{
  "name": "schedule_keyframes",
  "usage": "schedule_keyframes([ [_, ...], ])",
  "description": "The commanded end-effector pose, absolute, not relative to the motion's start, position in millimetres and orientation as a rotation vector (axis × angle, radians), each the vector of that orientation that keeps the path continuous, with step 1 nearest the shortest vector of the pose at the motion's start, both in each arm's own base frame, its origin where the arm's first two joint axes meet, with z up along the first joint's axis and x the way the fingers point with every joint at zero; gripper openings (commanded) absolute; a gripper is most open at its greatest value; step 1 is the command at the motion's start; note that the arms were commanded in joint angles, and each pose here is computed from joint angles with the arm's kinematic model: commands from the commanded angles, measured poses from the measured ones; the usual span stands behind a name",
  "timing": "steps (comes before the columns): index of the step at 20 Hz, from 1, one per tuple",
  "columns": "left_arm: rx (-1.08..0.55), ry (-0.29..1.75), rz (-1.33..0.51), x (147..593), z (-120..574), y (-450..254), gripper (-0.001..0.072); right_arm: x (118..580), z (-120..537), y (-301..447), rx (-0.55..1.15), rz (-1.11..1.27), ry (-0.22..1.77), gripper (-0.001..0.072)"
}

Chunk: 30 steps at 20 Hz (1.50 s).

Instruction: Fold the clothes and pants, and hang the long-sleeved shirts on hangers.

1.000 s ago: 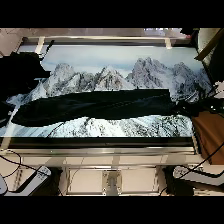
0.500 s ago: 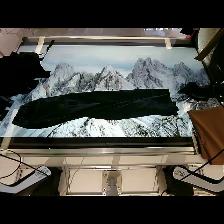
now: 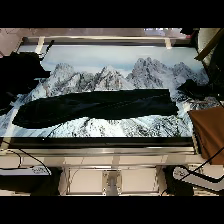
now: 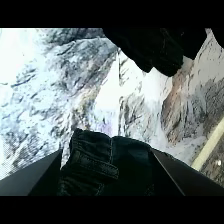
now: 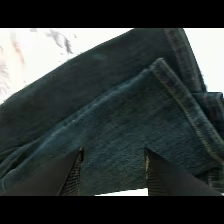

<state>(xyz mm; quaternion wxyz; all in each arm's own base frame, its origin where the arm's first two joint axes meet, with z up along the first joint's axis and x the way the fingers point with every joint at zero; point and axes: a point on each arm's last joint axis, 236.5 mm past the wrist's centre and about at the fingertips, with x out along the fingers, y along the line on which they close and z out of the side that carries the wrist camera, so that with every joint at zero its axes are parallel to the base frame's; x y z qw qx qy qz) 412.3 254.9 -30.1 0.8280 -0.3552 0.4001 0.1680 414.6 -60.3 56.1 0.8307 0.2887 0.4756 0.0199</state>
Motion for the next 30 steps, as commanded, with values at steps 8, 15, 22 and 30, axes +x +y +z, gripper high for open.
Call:
schedule_keyframes([
  [8,-0.696,1.218,0.119,390.6,-80.2,227.5,0.0601,412.9,61.1,-45.7,0.717,0.062,1.024,0.042],
  [15,-0.757,1.139,-0.055,411.8,-46.4,198.6,0.0038,410.7,60.0,-44.7,0.721,0.061,1.036,0.0418],
  [22,-0.681,0.991,-0.113,418.4,30.0,200.3,0.0036,415.0,72.3,-54.5,0.666,0.047,1.014,0.0371],
  [30,-0.608,0.879,-0.068,404.0,101.0,202.7,0.0036,431.2,-6.3,-98.8,0.626,-0.113,1.113,0.0383],
])
